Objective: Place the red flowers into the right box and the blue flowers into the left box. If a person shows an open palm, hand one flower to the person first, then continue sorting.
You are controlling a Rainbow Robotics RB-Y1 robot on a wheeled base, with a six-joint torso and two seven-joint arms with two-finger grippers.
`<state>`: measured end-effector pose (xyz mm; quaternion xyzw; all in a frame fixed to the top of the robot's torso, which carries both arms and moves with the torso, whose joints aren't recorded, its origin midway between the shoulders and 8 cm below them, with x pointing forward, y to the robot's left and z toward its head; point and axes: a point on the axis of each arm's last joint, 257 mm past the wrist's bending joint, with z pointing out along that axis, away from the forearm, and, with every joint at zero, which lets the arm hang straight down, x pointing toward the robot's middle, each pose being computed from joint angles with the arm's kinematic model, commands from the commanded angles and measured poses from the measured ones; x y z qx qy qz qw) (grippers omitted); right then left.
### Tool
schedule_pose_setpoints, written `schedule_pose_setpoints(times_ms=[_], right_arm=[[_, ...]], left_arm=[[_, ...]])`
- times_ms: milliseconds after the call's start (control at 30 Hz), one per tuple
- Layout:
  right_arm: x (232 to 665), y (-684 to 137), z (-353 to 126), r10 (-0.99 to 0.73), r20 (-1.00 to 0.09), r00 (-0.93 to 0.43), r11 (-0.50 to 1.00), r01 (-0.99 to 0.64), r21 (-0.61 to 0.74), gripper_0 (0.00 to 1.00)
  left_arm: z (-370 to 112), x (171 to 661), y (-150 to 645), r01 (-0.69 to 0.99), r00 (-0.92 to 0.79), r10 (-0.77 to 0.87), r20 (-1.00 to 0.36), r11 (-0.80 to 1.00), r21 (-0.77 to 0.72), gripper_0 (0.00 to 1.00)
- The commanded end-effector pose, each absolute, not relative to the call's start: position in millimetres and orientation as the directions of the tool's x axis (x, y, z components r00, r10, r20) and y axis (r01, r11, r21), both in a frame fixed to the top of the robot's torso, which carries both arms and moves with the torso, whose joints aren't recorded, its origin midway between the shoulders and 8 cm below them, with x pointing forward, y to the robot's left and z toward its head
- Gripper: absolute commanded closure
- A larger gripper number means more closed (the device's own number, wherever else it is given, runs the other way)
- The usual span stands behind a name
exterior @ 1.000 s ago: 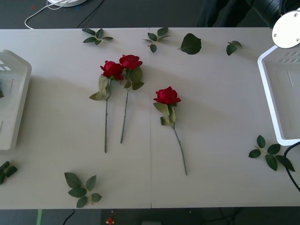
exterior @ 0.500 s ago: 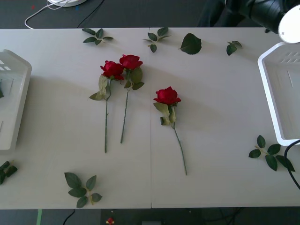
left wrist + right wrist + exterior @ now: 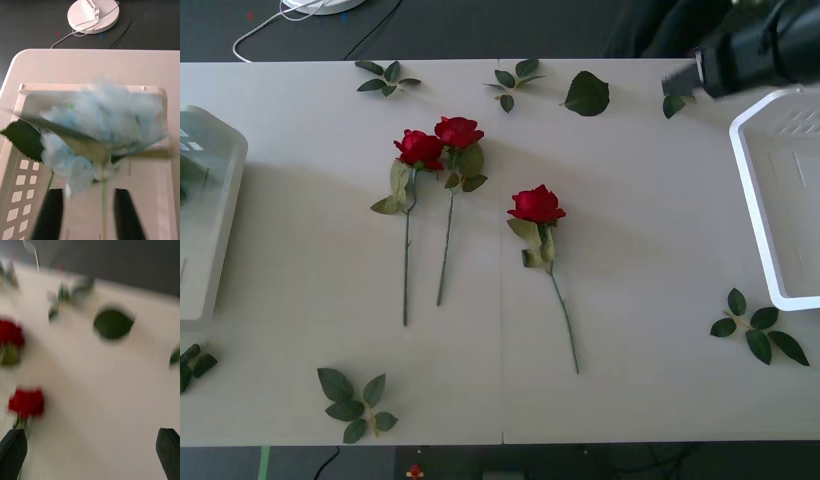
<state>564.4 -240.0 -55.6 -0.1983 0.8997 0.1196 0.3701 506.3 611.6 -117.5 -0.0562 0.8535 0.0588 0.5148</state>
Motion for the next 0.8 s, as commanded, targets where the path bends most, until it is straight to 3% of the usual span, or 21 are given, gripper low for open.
schedule_pose_setpoints(times_ms=[33,333,700,733,800], right_arm=[[531.6,-239.7,-61.8,-0.274,-0.68,-0.68,0.909,-0.414,0.048,0.0],[485.8,-208.1,-132.5,-0.294,-0.645,-0.706,0.918,-0.397,0.016,0.0],[470.1,-156.8,-204.5,-0.24,-0.628,-0.74,0.928,-0.366,0.077,0.0],[470.6,-149.3,-210.6,-0.231,-0.629,-0.743,0.928,-0.362,0.087,0.0],[473.4,-136.7,-222.2,-0.214,-0.629,-0.748,0.931,-0.35,0.099,0.0]], left_arm=[[-82.7,513.0,617.9,-0.172,-0.424,-0.033,-0.905,0.984,0.045,0.19],[-82.7,513.0,617.9,-0.172,-0.424,-0.033,-0.905,0.984,0.045,0.14],[-82.7,513.0,617.9,-0.172,-0.424,-0.033,-0.905,0.984,0.045,0.13],[-115.9,506.3,615.2,-0.172,-0.468,-0.053,-0.882,0.985,0.032,0.13],[-123.5,505.5,613.1,-0.171,-0.471,-0.058,-0.88,0.985,0.026,0.14]])
